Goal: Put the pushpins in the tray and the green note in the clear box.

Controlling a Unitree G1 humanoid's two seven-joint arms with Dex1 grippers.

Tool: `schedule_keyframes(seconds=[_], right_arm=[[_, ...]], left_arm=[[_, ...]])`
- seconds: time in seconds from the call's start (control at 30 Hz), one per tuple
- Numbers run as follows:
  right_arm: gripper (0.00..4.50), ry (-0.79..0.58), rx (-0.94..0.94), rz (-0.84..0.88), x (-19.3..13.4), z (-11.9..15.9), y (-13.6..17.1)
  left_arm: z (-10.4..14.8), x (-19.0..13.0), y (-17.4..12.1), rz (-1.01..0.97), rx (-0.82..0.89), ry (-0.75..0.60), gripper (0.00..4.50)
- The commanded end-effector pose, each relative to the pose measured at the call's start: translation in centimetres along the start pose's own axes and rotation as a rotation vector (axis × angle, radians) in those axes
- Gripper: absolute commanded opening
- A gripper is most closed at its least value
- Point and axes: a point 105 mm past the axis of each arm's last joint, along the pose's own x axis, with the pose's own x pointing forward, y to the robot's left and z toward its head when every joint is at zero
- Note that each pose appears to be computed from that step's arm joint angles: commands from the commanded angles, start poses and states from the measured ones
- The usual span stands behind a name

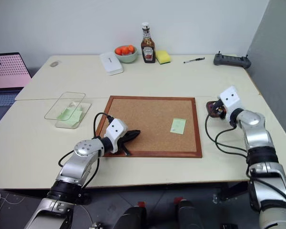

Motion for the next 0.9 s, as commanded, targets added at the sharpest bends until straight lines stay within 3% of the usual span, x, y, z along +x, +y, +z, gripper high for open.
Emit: schedule_keyframes(seconds=[0.03,0.3,0.7,0.9], right_arm=[[2.46,-0.131,0.012,0.208,-0.5,3.4,5.0],[2.46,-0.112,0.07,0.312,1.2,3.0,10.1],[2.46,-0.064,0.102,0.274,3.8,1.3,10.7],[1.42,-0.074,0.141,0.28,3.6,1.1,10.6]], left_arm=[[-3.1,0.1,-1.7,-0.06,-0.039,0.11,0.0],[-3.3,0.0,-1.6,-0.058,-0.04,0.117,0.0],[-3.4,-0.1,-1.7,-0.055,-0.039,0.118,0.0],[-3.4,-0.2,-1.8,-0.055,-0.039,0.119,0.0]])
